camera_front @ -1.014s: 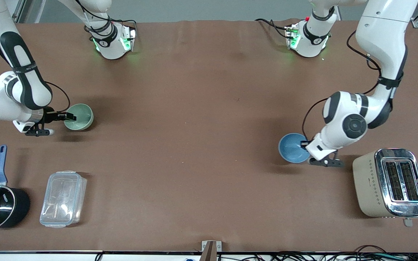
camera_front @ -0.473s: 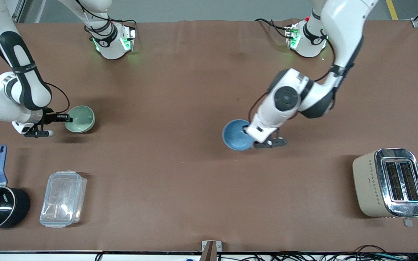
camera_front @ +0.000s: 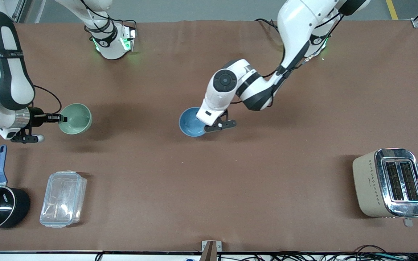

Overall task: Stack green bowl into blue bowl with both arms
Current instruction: 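Lift both bowls and carry them toward each other mid-table, then tip the green bowl into the blue bowl while the left gripper releases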

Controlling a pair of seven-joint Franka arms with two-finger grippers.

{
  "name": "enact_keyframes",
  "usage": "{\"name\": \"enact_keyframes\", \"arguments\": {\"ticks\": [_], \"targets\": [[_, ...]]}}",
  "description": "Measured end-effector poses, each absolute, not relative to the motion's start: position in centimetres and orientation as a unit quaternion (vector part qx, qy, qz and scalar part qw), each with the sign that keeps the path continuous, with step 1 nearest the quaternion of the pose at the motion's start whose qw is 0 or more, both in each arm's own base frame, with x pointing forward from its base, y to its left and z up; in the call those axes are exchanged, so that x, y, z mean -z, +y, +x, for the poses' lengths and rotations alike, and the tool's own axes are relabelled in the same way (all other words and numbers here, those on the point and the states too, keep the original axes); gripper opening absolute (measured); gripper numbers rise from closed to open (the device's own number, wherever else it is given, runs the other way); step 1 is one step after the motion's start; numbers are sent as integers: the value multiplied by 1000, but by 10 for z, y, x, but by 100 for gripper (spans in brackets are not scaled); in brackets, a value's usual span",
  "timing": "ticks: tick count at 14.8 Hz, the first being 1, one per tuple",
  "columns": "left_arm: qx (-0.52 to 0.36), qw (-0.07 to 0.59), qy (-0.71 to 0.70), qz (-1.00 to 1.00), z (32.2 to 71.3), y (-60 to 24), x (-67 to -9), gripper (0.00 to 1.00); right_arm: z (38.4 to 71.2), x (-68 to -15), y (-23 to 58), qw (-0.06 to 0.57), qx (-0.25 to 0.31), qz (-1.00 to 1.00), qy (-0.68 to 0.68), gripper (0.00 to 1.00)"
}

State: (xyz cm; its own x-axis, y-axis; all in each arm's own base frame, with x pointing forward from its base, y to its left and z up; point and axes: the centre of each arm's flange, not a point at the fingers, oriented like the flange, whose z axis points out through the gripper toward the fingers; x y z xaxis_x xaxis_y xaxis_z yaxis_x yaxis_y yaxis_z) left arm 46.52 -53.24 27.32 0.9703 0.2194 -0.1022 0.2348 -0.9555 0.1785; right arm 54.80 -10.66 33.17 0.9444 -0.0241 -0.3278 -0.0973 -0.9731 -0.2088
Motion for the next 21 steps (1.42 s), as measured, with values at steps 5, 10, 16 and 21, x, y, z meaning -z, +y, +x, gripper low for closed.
{"name": "enact_keyframes", "arguments": {"ticks": [5,10,16,21], "targets": [[27,111,112,987,442,-564,-239,5,567,-371,-4,163,-149,-973,66,5],[24,106,114,987,441,-564,-216,7,564,-386,126,127,-136,-977,101,5],[2,122,121,985,462,-562,-236,61,547,-385,203,115,-126,-980,98,5],[-66,54,97,992,538,-482,-355,100,527,-364,259,102,-128,-983,88,5]]}}
